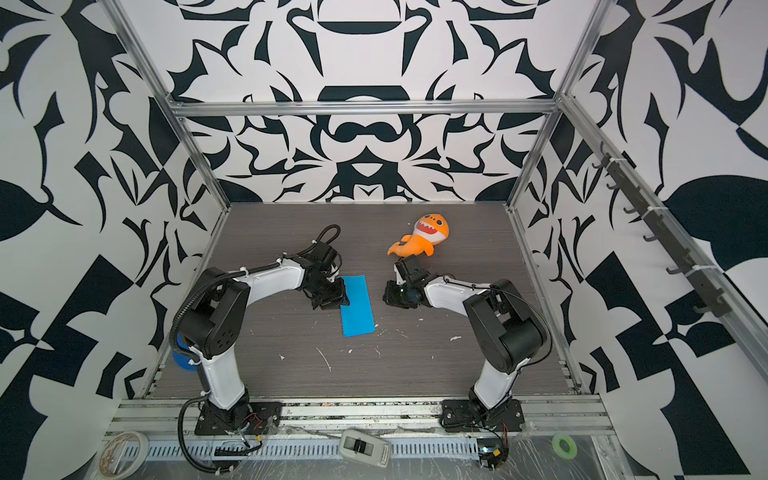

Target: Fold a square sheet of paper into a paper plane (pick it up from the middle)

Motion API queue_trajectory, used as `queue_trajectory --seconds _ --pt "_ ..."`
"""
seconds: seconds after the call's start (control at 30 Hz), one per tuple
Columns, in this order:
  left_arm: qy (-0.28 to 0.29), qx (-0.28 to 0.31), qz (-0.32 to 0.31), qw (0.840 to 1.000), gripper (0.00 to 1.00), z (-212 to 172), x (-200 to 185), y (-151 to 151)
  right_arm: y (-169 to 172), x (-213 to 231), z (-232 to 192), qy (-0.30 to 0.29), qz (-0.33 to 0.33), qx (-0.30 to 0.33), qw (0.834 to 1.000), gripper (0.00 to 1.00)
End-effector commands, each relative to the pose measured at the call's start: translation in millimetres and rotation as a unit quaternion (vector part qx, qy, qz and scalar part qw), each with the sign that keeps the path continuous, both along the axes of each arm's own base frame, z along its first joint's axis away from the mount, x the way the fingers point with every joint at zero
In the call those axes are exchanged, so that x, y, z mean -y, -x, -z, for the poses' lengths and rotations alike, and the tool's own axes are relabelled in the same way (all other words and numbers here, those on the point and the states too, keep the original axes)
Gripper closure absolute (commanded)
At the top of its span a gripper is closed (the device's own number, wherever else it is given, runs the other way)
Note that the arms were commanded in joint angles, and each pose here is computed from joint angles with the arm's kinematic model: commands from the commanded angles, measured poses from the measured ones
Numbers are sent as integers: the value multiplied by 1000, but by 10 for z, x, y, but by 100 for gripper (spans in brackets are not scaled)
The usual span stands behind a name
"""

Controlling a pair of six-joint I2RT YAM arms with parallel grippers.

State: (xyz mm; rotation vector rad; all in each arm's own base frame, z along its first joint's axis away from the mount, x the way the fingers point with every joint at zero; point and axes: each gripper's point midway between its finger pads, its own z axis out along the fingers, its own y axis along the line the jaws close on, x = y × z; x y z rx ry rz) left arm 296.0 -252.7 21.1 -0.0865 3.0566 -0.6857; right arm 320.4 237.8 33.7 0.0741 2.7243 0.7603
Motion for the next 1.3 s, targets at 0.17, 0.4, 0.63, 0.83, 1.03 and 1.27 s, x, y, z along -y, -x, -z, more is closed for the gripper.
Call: queue_trajectory --seconds 0.17,0.4,0.63,0.83,1.03,1.27 --pt "-106 -80 11 991 65 602 -411 387 -28 -60 -61 -17 -6 7 1000 70" --pt "-110 -82 17 990 65 632 -427 396 -16 -157 -115 -38 -23 9 999 70" --pt "-115 -83 18 990 66 649 -444 400 12 -330 -187 -59 -55 13 997 70" --pt "-120 -82 22 989 68 657 -459 404 50 -511 -219 -69 -86 14 994 71" --pt "-119 -78 34 989 68 666 -461 407 57 -587 -217 -78 -96 8 992 71" --pt "-113 -69 52 990 68 664 -446 396 67 -697 -243 -95 -112 3 989 72"
